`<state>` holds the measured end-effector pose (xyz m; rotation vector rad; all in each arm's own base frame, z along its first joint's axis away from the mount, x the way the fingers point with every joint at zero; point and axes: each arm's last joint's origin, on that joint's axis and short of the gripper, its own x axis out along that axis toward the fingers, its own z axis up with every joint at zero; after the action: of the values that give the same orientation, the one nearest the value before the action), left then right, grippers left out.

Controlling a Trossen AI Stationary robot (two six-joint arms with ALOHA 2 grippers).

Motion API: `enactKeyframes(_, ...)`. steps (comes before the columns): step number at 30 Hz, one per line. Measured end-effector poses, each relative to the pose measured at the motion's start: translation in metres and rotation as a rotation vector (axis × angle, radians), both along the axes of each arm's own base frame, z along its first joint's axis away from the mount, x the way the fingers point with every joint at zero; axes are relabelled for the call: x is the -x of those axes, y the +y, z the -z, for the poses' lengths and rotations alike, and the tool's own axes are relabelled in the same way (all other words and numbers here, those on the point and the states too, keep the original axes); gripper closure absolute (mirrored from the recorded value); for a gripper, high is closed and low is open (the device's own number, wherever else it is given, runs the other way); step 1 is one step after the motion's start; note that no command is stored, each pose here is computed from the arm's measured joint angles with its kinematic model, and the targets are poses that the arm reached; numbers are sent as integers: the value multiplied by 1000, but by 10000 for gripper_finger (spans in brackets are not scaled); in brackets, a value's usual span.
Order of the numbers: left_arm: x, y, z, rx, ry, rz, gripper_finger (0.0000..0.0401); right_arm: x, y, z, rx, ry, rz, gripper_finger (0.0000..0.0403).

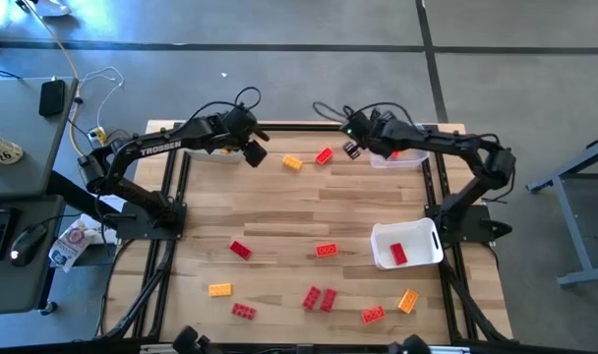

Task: Sort & place blocks by color
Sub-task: Put the orange block into the transparent bin

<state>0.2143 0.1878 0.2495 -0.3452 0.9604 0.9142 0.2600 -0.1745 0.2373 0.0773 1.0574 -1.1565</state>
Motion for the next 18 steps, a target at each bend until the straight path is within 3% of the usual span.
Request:
enactKeyframes(3, -4, -5, 0, 24, -19, 39, 190, 15, -10, -4, -22, 4, 62, 294)
enactKeyframes(8, -13, -16, 1, 52, -22, 173, 190, 36, -24, 5, -161, 10, 128, 294)
enactKeyframes(18, -29, -45, 3, 91, 14, 431, 190, 62, -35, 27, -340, -19, 178, 294)
